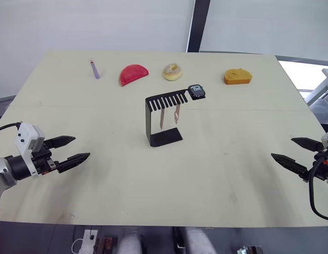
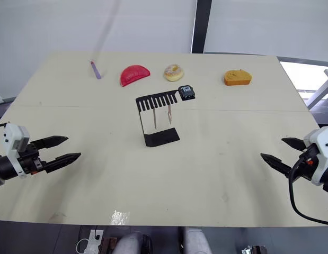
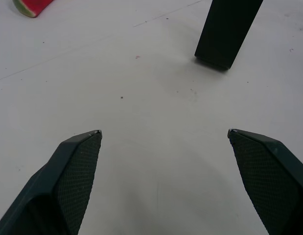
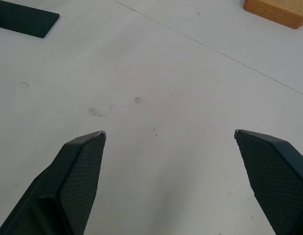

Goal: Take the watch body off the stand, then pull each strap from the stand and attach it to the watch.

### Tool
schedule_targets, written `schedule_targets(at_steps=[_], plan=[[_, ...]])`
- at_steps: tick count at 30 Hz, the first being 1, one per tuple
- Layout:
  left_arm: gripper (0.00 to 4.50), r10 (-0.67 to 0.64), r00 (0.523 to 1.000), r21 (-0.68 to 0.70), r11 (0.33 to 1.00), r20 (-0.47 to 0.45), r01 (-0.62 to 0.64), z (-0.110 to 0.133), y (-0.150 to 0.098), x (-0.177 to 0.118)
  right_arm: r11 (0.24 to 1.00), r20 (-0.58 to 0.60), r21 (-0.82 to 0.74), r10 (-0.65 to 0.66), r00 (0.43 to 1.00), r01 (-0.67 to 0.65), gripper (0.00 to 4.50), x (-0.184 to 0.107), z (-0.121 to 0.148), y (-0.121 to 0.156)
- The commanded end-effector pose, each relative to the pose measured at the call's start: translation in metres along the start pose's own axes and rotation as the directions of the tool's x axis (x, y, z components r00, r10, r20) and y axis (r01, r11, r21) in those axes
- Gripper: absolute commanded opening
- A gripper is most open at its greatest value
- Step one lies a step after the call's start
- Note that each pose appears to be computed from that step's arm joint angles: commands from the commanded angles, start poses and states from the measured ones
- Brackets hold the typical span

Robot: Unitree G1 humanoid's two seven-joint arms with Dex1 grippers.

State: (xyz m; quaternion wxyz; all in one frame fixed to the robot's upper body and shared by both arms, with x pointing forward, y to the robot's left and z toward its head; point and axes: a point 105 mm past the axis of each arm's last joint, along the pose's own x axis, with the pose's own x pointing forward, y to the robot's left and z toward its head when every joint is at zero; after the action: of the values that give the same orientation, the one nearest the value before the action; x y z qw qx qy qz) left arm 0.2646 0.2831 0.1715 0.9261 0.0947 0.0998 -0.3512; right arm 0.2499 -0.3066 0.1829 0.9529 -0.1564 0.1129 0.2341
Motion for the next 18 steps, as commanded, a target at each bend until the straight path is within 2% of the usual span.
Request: schedule_targets(at_steps=[1,6,12,15,18], plan=[[4.44,-0.012,1.0,0.041,0.999,0.016,0.011,0.007,-0.003,0.003,0.999,0.025,-0.046,-0.004,1.0,0.005,4.5,-0.001,0.009,-0.001],[4.44,-0.027,1.0,0.048,0.999,0.008,0.027,0.007,-0.007,0.009,0.997,0.028,-0.068,-0.042,0.999,0.044,4.5,0.006,0.01,-0.003],[4.44,-0.076,0.996,0.063,0.995,0.039,0.074,0.019,-0.019,0.017,0.991,0.059,-0.087,-0.099,0.993,0.104,4.5,0.014,0.017,0.0],[4.44,-0.147,0.985,0.078,0.987,0.086,0.14,0.041,-0.033,0.025,0.989,0.105,-0.074,-0.122,0.987,0.13,4.5,0.019,0.033,0.009],[4.44,-0.257,0.953,0.11,0.964,0.163,0.241,0.075,-0.05,0.036,0.994,0.174,-0.024,-0.097,0.98,0.102,4.5,0.026,0.058,0.036]])
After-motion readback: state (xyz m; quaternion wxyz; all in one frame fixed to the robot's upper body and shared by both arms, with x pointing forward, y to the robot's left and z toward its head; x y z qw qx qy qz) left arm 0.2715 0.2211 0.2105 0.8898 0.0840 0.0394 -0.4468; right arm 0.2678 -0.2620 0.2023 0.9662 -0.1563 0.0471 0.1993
